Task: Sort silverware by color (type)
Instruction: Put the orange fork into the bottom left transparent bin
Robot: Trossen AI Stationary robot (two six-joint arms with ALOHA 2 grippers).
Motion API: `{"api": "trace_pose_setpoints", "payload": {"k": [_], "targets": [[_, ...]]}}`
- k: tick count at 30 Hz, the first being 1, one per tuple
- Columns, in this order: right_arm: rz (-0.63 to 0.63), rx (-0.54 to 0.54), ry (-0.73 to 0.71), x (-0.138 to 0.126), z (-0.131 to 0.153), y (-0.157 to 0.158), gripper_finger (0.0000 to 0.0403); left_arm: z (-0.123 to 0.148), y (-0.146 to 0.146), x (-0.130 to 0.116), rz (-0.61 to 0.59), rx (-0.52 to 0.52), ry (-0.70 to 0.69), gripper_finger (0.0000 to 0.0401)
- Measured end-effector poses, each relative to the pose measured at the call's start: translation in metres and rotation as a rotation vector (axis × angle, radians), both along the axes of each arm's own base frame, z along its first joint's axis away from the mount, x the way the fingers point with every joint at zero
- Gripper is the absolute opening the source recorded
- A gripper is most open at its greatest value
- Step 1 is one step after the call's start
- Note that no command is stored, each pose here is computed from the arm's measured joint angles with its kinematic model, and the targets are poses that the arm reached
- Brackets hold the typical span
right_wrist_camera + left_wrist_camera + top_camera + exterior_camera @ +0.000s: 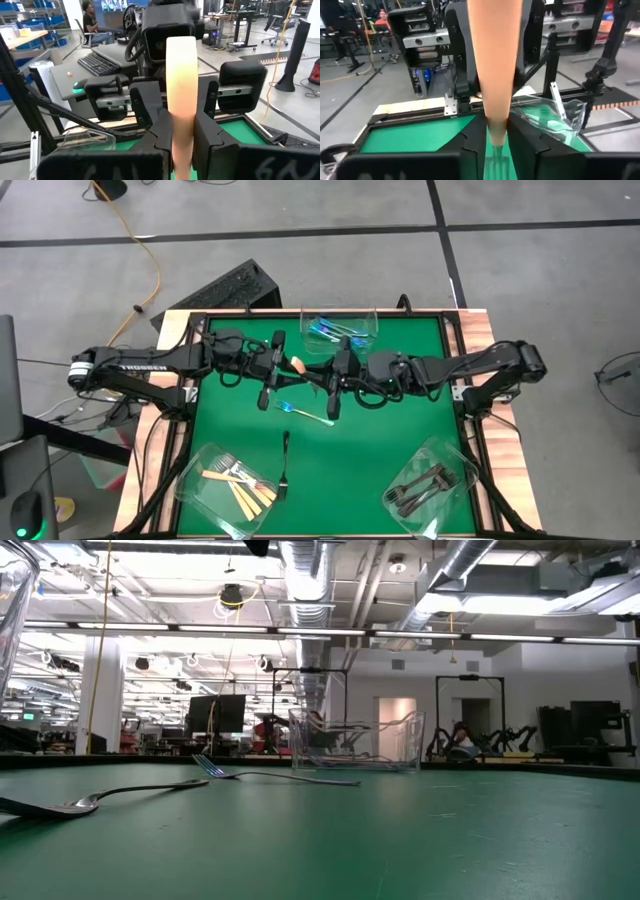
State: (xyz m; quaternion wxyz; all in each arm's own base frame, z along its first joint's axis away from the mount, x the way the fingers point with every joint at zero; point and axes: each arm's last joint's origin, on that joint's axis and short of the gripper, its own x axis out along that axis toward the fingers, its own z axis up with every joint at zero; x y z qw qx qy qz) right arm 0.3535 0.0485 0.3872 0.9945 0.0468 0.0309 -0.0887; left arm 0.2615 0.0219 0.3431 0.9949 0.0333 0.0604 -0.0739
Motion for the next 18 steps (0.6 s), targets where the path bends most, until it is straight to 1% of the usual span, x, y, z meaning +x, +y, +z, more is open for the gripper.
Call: {"api": "trace_pose_setpoints", "payload": {"k": [5, 8, 10, 14, 16, 18], "targets": [[-0.002, 0.006, -0.04, -0.003, 0.006, 0.0, 0.0046, -0.003, 0.001, 0.0, 0.043, -0.006, 0.028, 0.0108], [0.006, -0.002, -0.057, -0.002, 0.008, 0.004, 0.0046, -0.004, 0.003, -0.003, 0.116, -0.024, 0.065, 0.0139], [0.012, -0.001, -0.063, -0.003, 0.008, 0.006, 0.0046, -0.007, 0.004, -0.009, 0.158, -0.023, 0.121, 0.0155], [0.043, 0.0, -0.064, -0.007, 0.01, 0.016, 0.0046, 0.002, 0.004, -0.032, 0.22, 0.047, 0.216, 0.0165], [0.064, 0.003, -0.074, -0.01, 0.012, 0.023, 0.0046, 0.01, 0.004, -0.045, 0.276, 0.072, 0.235, 0.0166], [0.086, 0.004, -0.076, -0.012, 0.013, 0.03, 0.0046, 0.019, 0.004, -0.058, 0.333, 0.084, 0.215, 0.0166]]}}
